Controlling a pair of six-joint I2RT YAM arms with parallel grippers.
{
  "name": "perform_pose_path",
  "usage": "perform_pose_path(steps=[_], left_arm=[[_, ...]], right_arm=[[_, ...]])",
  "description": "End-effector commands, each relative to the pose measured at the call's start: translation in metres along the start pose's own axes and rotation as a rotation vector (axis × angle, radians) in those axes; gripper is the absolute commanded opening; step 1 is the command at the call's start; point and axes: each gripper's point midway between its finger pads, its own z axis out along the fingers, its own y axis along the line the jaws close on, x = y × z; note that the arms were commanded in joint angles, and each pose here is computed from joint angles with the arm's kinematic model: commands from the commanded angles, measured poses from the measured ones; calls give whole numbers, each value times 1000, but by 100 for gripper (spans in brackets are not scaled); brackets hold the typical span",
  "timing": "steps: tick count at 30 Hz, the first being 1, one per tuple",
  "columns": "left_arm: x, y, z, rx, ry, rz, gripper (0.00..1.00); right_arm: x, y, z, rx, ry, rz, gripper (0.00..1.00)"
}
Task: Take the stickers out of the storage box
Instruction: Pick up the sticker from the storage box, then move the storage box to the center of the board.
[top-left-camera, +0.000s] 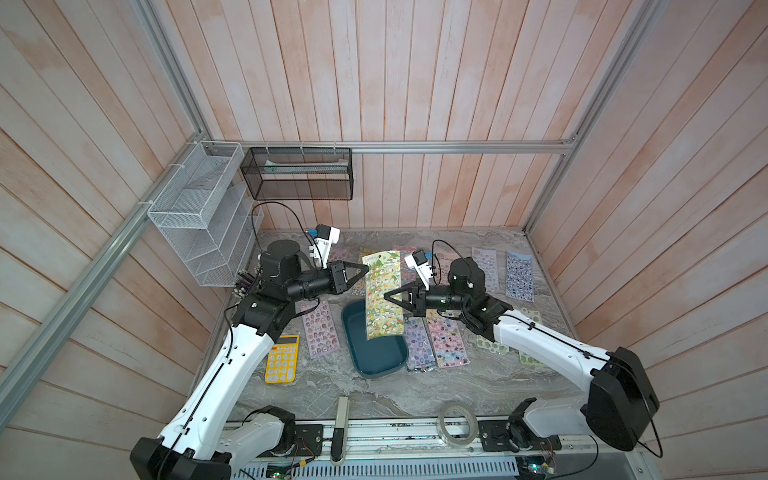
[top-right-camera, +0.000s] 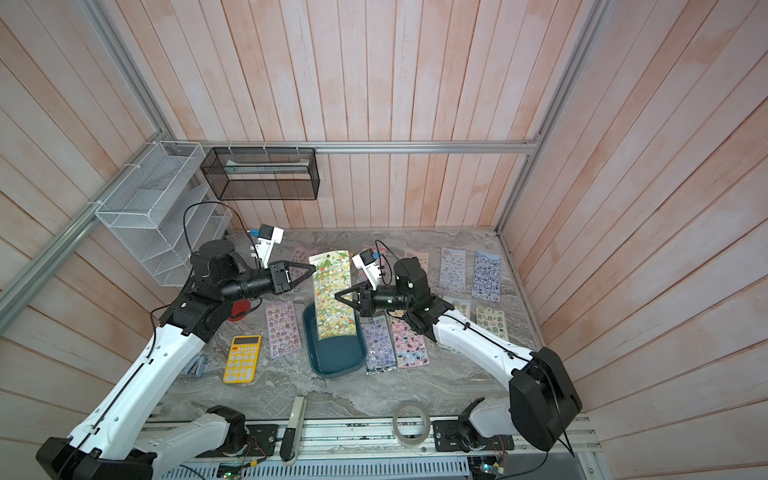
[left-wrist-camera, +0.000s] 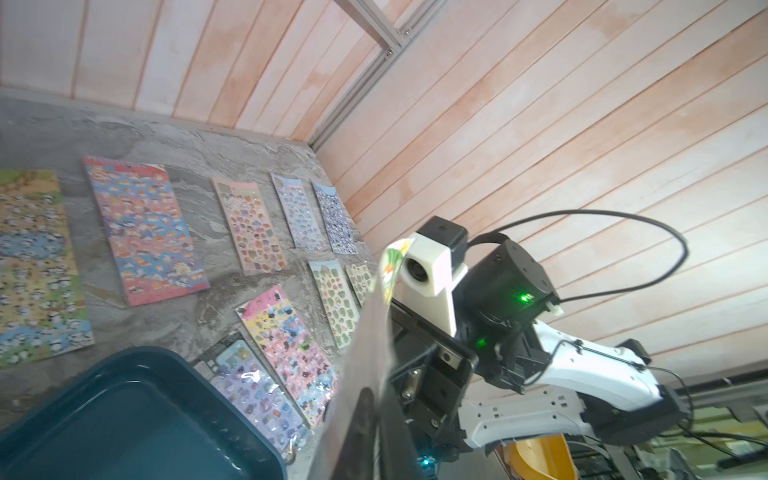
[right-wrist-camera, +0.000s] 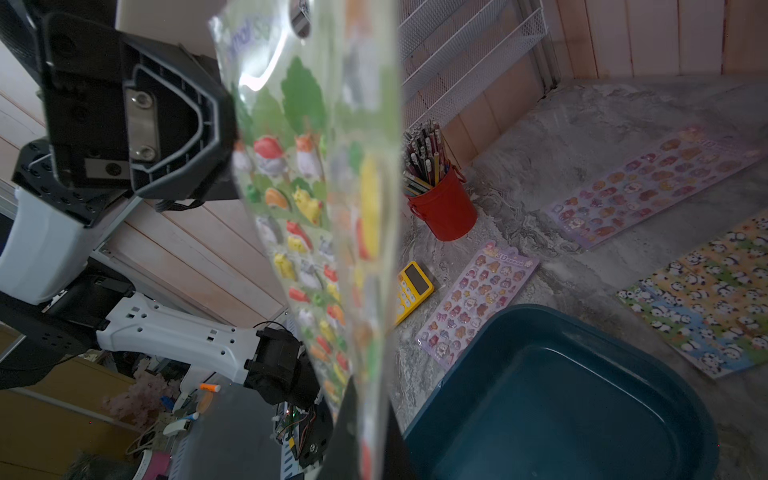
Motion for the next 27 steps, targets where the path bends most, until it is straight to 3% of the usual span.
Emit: perform_pose_path(steps=[1, 2, 4, 7, 11, 16, 23, 27], left_arm=[[-2, 26, -14, -179, -51, 11, 61], [1, 36, -17, -233, -49, 3, 69], [12, 60, -23, -357, -29, -20, 74], [39, 97, -30, -501, 30, -60, 65], [88, 146, -33, -656, 132, -152, 67], [144, 185, -25, -781, 269, -234, 68], [172, 203, -3, -813, 365, -271, 68], [178, 213, 4, -826, 384, -270, 51]], right_arm=[[-8, 1, -9, 45, -31, -30, 0], [-10, -1, -11, 70, -35, -38, 0], [-15, -10, -16, 141, -39, -51, 0], [-25, -30, -29, 283, -48, -66, 0], [-30, -80, -59, 596, -43, -21, 0], [-24, -87, -65, 602, -11, -5, 0], [-23, -100, -73, 667, -10, 24, 0], [-18, -104, -74, 678, -3, 37, 0]])
